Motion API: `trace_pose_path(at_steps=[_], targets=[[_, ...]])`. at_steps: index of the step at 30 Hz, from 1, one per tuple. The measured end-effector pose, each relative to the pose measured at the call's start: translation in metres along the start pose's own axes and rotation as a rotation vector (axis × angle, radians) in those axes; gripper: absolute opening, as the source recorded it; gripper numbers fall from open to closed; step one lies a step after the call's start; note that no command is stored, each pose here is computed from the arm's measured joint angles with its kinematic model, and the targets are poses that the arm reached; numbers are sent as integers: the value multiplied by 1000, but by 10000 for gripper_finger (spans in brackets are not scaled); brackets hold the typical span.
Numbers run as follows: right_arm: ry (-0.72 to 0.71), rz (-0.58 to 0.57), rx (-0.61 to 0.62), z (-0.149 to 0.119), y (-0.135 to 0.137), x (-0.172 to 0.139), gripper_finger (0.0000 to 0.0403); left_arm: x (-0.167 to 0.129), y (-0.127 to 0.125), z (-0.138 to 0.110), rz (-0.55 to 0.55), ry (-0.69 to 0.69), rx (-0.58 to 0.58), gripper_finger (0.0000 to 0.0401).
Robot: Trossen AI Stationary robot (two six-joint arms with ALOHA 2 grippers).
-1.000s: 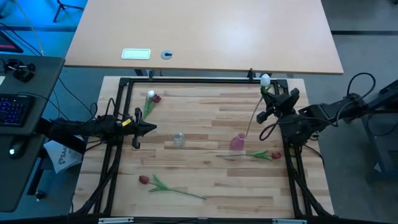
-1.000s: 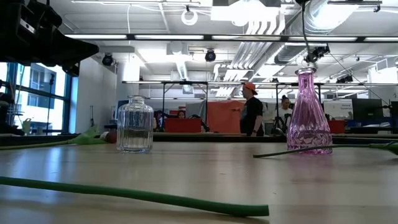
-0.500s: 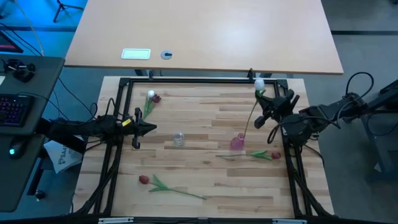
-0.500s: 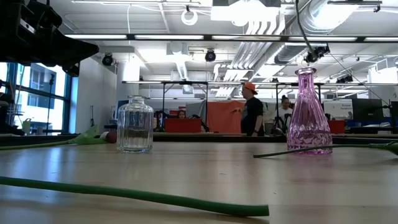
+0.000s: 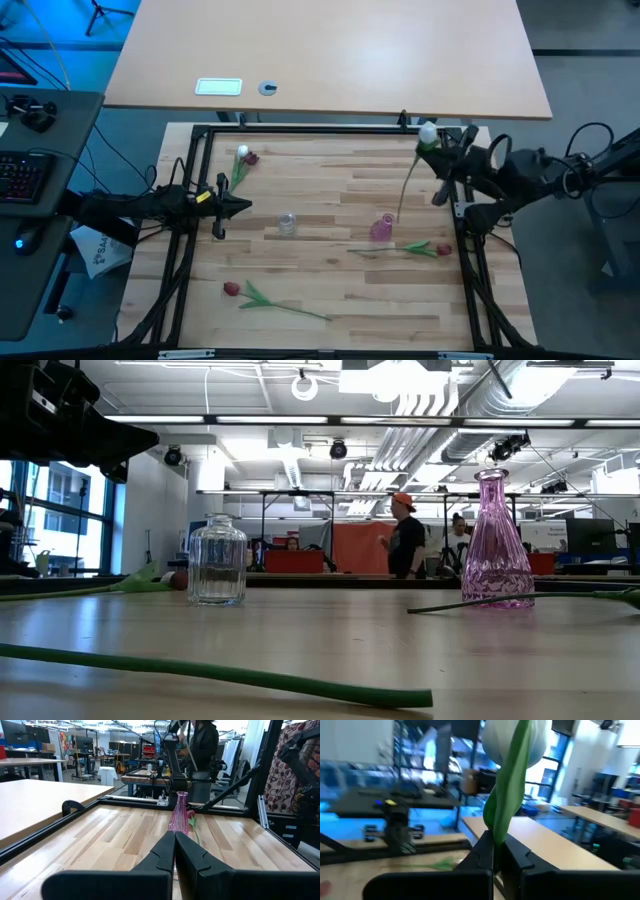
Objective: Sort flowers into vase by color
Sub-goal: Put the right white flower into the purple vase
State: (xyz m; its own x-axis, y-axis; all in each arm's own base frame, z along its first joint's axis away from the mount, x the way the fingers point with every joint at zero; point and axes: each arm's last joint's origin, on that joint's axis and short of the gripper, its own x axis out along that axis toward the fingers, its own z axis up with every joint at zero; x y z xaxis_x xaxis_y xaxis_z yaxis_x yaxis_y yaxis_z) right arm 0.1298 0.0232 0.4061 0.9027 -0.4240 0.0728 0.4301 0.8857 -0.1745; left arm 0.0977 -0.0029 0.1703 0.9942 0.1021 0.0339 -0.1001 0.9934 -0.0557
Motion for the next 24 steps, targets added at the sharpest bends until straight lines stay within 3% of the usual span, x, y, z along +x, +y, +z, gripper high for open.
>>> trace_pose_path(at_steps=[9,13,20,24], targets=[[-326,3,171,-64,-7,-26,0,0,0,0,0,0,0,0],[-305,-8,154,-75,-8,-29,0,0,0,0,0,0,0,0],[-251,-5,-8,-81,-5,-28,0,0,0,0,0,0,0,0],[-217,10,-16,-85,-3,-27,0,0,0,0,0,0,0,0]])
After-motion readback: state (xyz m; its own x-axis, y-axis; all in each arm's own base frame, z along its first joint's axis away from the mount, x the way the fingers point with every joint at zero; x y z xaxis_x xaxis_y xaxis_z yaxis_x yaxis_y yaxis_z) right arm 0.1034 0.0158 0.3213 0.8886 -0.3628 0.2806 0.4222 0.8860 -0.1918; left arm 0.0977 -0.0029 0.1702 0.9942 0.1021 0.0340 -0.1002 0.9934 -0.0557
